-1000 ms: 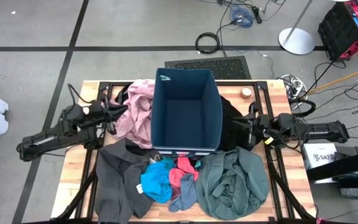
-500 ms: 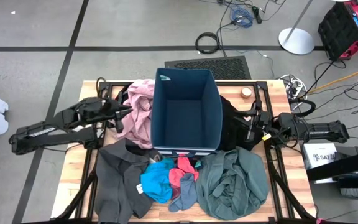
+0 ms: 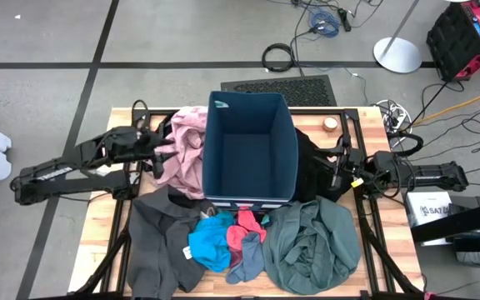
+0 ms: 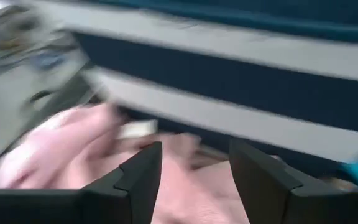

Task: Sort clothes
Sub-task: Put the pink sock into the blue laundry organizer

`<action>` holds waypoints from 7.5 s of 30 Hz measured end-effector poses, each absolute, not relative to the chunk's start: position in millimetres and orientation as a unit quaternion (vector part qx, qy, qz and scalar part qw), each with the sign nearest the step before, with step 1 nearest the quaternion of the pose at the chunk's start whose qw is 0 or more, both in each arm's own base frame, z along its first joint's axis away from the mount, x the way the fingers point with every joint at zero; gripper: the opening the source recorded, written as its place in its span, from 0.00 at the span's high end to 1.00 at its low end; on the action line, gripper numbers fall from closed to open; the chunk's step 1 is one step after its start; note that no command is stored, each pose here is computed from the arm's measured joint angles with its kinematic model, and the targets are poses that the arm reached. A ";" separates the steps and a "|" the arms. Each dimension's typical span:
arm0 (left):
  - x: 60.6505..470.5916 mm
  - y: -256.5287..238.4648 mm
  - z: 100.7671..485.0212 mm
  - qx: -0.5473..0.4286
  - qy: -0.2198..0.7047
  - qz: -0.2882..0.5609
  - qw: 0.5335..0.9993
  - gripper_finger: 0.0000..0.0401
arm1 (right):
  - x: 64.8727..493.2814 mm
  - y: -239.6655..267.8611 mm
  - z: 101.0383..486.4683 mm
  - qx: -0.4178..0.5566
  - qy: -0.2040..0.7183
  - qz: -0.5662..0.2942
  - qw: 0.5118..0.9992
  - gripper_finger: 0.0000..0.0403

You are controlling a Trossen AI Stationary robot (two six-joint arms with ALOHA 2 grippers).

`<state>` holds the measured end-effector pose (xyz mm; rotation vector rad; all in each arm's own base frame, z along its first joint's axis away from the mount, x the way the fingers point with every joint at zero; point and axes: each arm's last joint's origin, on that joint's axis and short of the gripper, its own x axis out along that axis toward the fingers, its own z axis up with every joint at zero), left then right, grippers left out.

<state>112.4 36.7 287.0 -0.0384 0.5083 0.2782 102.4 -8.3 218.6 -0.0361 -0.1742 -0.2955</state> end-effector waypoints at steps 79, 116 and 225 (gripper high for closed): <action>302.7 -169.4 197.5 0.222 0.347 -0.138 0.900 0.51 | 104.9 5.0 199.2 0.198 0.005 -0.025 0.980 0.71; 327.2 -167.5 263.5 0.267 0.331 -0.127 0.896 0.95 | 104.9 4.8 199.3 0.187 0.004 -0.029 0.982 0.71; 370.7 -184.8 181.1 0.361 0.436 0.019 0.824 0.60 | 105.1 5.0 191.2 0.192 0.045 -0.032 0.980 0.71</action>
